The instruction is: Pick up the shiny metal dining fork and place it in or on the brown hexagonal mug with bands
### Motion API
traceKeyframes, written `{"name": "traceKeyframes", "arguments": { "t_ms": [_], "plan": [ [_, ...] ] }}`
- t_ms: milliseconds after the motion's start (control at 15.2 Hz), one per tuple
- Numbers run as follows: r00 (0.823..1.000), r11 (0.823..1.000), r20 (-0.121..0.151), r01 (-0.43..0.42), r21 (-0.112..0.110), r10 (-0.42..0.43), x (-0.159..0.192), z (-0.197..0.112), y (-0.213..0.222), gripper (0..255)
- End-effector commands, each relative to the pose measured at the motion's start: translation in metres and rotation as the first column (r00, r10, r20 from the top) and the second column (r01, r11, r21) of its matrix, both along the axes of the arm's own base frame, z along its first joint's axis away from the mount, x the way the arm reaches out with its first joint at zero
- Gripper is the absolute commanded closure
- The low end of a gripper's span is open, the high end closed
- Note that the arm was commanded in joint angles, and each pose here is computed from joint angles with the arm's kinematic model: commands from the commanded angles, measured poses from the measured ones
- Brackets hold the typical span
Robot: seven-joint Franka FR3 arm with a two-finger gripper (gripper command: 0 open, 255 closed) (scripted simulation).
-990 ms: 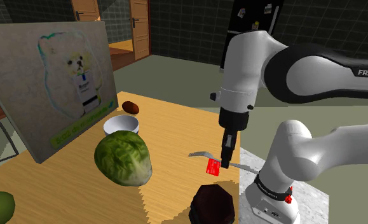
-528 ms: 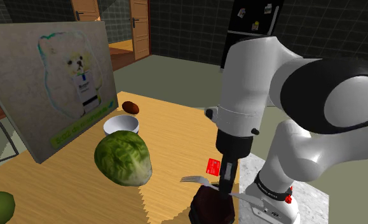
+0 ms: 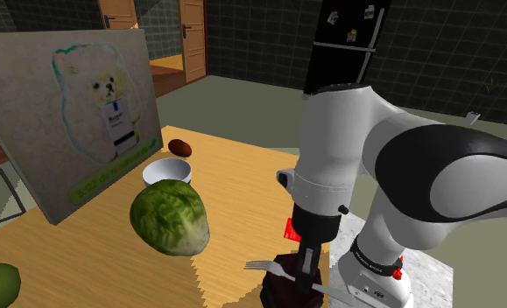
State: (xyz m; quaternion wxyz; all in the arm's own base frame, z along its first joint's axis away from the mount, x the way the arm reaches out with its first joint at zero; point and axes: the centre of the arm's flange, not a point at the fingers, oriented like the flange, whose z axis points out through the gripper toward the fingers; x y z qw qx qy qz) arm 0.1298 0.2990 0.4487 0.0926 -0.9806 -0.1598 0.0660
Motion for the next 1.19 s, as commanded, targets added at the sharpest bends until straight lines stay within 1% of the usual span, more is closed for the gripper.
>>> {"name": "traceKeyframes", "arguments": {
  "t_ms": [0, 132, 594, 660, 990, 1122],
  "plan": [
    [1.0, 1.0, 0.0, 0.0, 0.0, 0.0, 0.0, -0.01, 0.0, 255],
    [1.0, 1.0, 0.0, 0.0, 0.0, 0.0, 0.0, -0.019, 0.0, 255],
    [1.0, 1.0, 0.0, 0.0, 0.0, 0.0, 0.0, -0.019, 0.0, 255],
    [1.0, 1.0, 0.0, 0.0, 0.0, 0.0, 0.001, -0.019, 0.0, 0],
    [1.0, 1.0, 0.0, 0.0, 0.0, 0.0, 0.0, -0.019, 0.0, 0],
    [1.0, 1.0, 0.0, 0.0, 0.0, 0.0, 0.005, 0.007, -0.004, 0]
  ]
}}
